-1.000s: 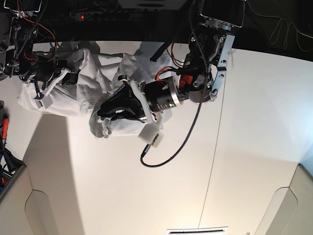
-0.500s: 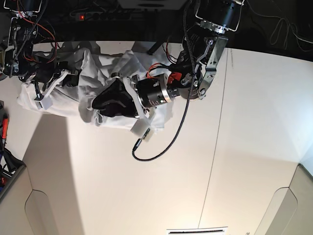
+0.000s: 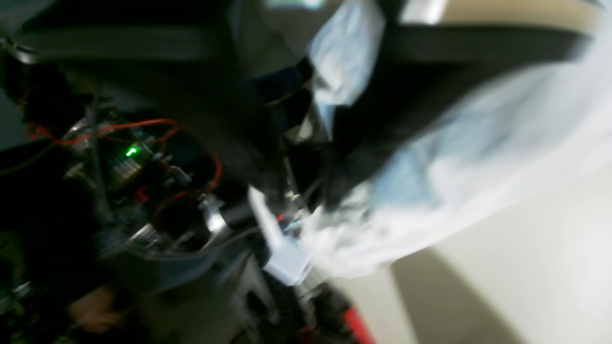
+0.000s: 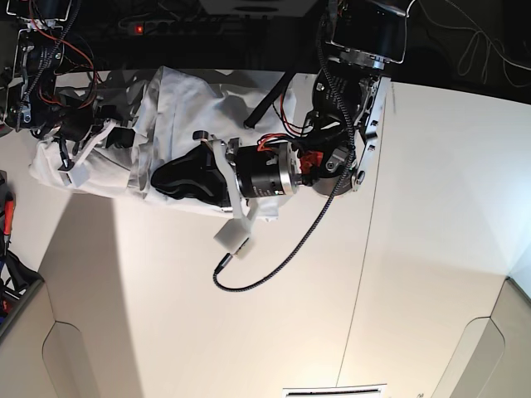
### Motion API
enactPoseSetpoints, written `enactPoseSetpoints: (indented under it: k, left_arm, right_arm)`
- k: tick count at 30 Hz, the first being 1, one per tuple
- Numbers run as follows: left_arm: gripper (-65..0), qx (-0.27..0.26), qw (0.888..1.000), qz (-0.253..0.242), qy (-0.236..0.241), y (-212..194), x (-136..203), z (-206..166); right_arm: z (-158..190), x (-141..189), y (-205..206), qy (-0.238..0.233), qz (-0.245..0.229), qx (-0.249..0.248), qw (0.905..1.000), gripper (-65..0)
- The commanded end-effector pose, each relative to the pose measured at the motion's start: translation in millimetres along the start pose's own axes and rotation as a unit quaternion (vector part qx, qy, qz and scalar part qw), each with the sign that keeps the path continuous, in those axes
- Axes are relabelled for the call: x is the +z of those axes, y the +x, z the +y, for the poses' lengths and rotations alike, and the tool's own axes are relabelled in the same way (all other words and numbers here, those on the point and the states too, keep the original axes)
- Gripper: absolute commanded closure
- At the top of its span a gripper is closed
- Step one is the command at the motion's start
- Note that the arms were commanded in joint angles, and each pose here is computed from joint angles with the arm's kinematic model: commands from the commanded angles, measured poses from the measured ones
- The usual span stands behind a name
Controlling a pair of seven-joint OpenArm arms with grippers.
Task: Layout the t-shirt on the table in an organized manner, then fold the t-shirt properly
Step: 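Lift the strip end with the left gripper and fold it toward the right gripper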
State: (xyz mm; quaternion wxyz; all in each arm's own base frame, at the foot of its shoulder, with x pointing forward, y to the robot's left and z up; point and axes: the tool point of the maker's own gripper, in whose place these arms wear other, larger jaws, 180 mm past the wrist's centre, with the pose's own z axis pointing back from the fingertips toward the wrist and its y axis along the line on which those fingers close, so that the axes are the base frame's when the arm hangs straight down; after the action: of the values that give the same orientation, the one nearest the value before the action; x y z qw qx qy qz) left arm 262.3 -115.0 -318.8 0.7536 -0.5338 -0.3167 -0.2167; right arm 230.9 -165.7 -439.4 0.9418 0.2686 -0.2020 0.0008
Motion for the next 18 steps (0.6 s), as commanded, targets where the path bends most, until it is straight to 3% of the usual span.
enactPoseSetpoints:
  k: [1,9,15,18]
  left_arm:
    - [-0.5,-0.017,1.0,-0.018,-0.002,14,0,-3]
    - [0.0,-0.023,0.996,-0.041,0.082,-6,-13,50]
    - [0.0,0.01,0.985,0.016,0.171,-43,-19,116]
    - [0.0,0.028,0.981,0.029,0.191,-54,-20,131]
  right_arm:
    - [3,6,15,0.008,-0.022,0.007,0.9997,0.0]
    - [28,16,31,0.048,-0.04,0.032,0.9975,0.0]
    - [38,24,41,0.049,-0.052,0.059,0.9957,0.0]
    - [47,28,46,0.066,-0.063,0.061,0.994,0.0]
